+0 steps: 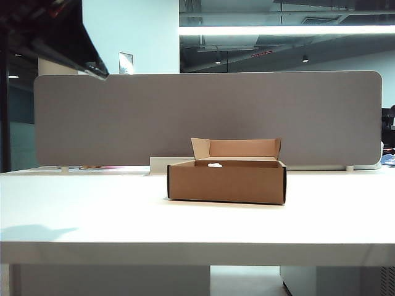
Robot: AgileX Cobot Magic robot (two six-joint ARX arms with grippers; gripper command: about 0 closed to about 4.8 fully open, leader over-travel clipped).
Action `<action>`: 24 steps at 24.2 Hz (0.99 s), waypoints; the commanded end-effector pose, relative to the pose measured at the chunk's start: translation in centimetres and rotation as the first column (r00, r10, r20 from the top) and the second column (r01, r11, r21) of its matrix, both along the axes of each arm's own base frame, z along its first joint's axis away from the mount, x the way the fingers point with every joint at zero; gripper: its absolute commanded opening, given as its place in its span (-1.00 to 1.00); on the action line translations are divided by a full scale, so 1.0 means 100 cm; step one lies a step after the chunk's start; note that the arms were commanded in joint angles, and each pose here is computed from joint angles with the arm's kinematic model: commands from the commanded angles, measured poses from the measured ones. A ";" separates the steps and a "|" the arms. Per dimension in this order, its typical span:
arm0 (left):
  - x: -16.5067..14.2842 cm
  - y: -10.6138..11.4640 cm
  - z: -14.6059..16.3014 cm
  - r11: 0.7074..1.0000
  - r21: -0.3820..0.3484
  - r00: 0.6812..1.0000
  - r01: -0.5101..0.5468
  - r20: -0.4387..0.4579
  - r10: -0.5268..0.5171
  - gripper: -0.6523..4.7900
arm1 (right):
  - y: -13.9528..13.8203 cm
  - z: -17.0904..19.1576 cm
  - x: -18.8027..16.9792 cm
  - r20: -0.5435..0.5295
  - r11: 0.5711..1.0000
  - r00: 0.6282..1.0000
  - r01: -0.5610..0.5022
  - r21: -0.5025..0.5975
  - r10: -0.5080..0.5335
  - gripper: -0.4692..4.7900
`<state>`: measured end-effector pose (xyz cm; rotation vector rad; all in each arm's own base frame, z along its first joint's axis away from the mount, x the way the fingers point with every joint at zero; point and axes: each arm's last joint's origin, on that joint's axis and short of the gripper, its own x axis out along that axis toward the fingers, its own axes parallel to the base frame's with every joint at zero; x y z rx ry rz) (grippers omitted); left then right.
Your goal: Pick up all the paper balls on the table and put them in the paper box.
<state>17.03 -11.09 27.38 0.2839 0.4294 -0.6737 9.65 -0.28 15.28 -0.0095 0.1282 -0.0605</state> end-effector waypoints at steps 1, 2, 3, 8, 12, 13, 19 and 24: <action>-0.005 0.005 -0.004 0.992 -0.091 0.993 -0.093 0.059 0.099 -0.78 | 0.000 -0.001 0.000 0.005 1.000 1.000 0.004 0.001 -0.004 -0.84; -0.012 0.015 -0.009 0.982 -0.107 0.980 -0.154 0.108 0.166 -0.78 | 0.000 -0.001 0.000 0.006 1.000 1.000 0.004 0.001 -0.004 -0.84; -0.017 0.021 -0.014 0.977 -0.130 0.973 -0.167 0.139 0.184 -0.78 | 0.000 -0.001 0.000 0.005 1.000 1.000 0.004 0.001 -0.004 -0.84; -0.032 0.049 -0.041 0.958 -0.184 0.951 -0.222 0.175 0.254 -0.78 | 0.000 -0.001 0.000 0.004 1.000 1.000 0.004 0.001 -0.004 -0.84; -0.042 0.077 -0.060 0.883 -0.328 0.891 -0.335 0.193 0.410 -0.78 | 0.000 -0.001 0.000 0.004 1.000 1.000 0.004 0.001 -0.004 -0.84; -0.044 0.079 -0.063 0.873 -0.344 0.881 -0.345 0.203 0.428 -0.78 | 0.000 -0.001 0.000 0.004 1.000 1.000 0.004 0.001 -0.004 -0.84; -0.054 0.087 -0.076 0.853 -0.379 0.848 -0.359 0.251 0.468 -0.78 | 0.000 -0.001 0.000 0.004 1.000 1.000 0.004 0.001 -0.004 -0.84; -0.061 0.091 -0.087 0.847 -0.407 0.831 -0.342 0.290 0.475 -0.78 | 0.000 -0.001 0.000 0.004 1.000 1.000 0.004 0.001 -0.004 -0.84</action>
